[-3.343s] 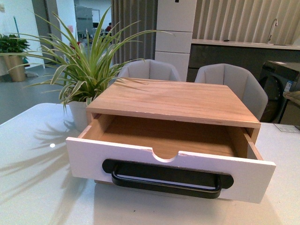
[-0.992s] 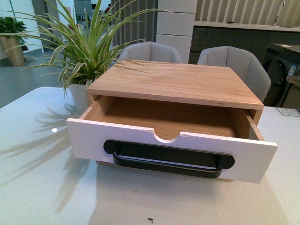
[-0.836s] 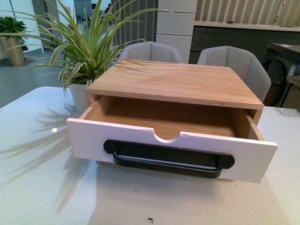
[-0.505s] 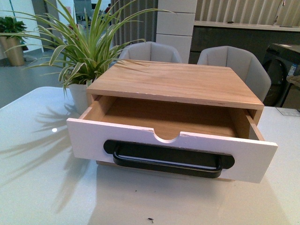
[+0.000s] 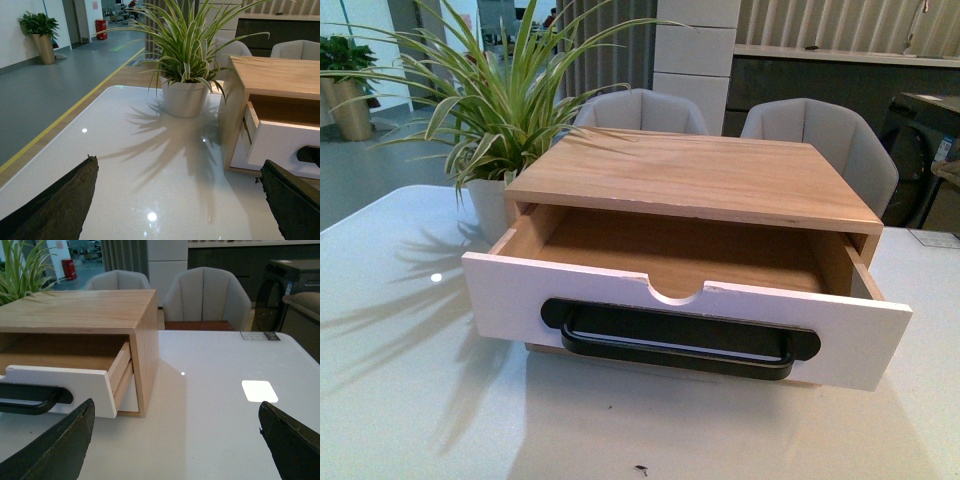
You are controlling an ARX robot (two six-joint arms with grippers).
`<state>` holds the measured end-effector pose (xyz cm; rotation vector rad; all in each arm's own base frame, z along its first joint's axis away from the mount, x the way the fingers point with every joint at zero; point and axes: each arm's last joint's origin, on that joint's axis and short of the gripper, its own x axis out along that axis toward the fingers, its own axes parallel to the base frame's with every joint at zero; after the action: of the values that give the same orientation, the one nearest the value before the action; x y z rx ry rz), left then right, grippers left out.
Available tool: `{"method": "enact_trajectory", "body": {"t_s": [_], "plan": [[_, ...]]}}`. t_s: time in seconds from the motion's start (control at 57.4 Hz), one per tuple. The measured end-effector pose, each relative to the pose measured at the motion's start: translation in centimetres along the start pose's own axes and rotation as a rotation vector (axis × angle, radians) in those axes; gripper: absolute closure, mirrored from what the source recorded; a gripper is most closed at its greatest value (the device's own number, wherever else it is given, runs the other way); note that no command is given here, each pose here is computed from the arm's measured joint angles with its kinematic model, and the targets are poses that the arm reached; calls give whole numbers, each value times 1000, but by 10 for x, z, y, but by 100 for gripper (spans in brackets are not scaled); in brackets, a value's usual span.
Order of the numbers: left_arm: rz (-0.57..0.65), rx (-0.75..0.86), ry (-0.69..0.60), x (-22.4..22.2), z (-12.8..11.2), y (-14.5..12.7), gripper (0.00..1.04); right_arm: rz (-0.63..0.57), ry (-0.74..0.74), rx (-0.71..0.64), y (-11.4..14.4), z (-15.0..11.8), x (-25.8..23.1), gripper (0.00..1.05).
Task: Pull drawer
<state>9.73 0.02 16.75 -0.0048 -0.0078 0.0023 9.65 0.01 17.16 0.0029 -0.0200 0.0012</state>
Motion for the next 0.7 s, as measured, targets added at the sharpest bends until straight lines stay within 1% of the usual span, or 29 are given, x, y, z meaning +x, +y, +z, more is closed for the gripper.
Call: {"method": "enact_trajectory", "body": {"t_s": [0.696], "plan": [[0, 0, 0, 0, 0, 0, 7, 0, 0, 0, 0, 0, 0, 9]]}}
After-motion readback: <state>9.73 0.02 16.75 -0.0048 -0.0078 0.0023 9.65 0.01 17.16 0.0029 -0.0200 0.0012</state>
